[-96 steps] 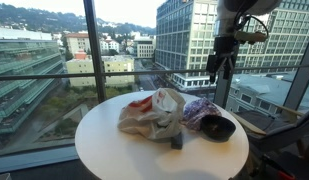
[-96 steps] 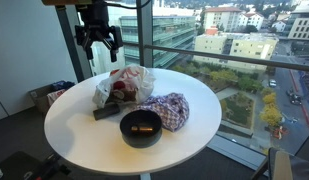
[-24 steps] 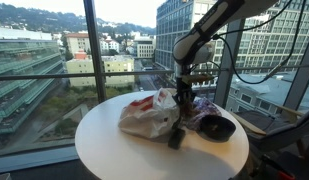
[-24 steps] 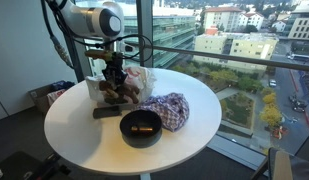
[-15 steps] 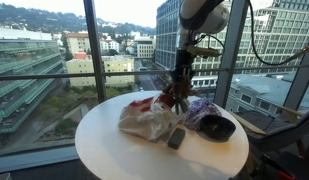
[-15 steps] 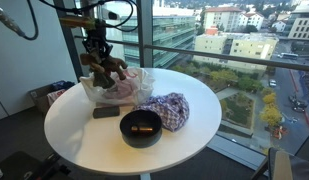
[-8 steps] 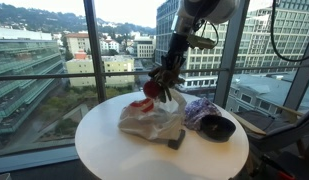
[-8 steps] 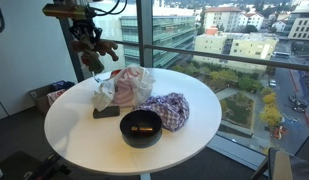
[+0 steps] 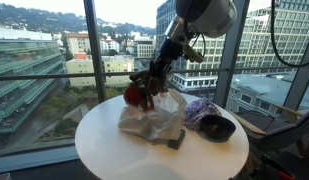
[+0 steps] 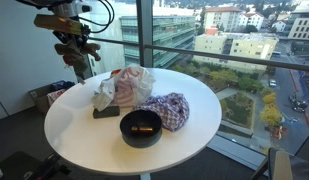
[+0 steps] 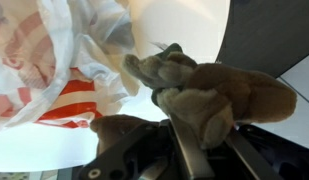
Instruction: Remove the moose toy and turnip plush toy out of the plastic bag
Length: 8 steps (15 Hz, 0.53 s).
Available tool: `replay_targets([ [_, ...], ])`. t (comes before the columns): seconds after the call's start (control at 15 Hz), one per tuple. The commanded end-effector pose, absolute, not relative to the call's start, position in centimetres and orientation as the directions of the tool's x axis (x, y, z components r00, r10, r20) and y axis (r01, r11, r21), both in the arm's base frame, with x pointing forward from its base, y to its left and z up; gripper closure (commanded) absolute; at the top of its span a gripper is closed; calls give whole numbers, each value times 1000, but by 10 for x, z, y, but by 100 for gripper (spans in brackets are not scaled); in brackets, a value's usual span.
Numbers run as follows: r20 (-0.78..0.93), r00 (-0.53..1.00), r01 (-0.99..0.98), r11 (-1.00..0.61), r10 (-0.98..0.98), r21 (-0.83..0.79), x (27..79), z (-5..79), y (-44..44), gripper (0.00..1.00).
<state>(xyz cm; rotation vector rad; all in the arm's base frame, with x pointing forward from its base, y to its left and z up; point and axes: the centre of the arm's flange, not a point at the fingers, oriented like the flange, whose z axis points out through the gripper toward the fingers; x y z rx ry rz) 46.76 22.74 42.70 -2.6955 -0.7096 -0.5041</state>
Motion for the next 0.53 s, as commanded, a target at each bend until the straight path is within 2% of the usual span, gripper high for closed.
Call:
replay_targets([
  [0.0,358,807,574,-763,469,-295,469,382,230,96],
  [0.47,169,818,563,-703,550,-434,465,274,232,96],
])
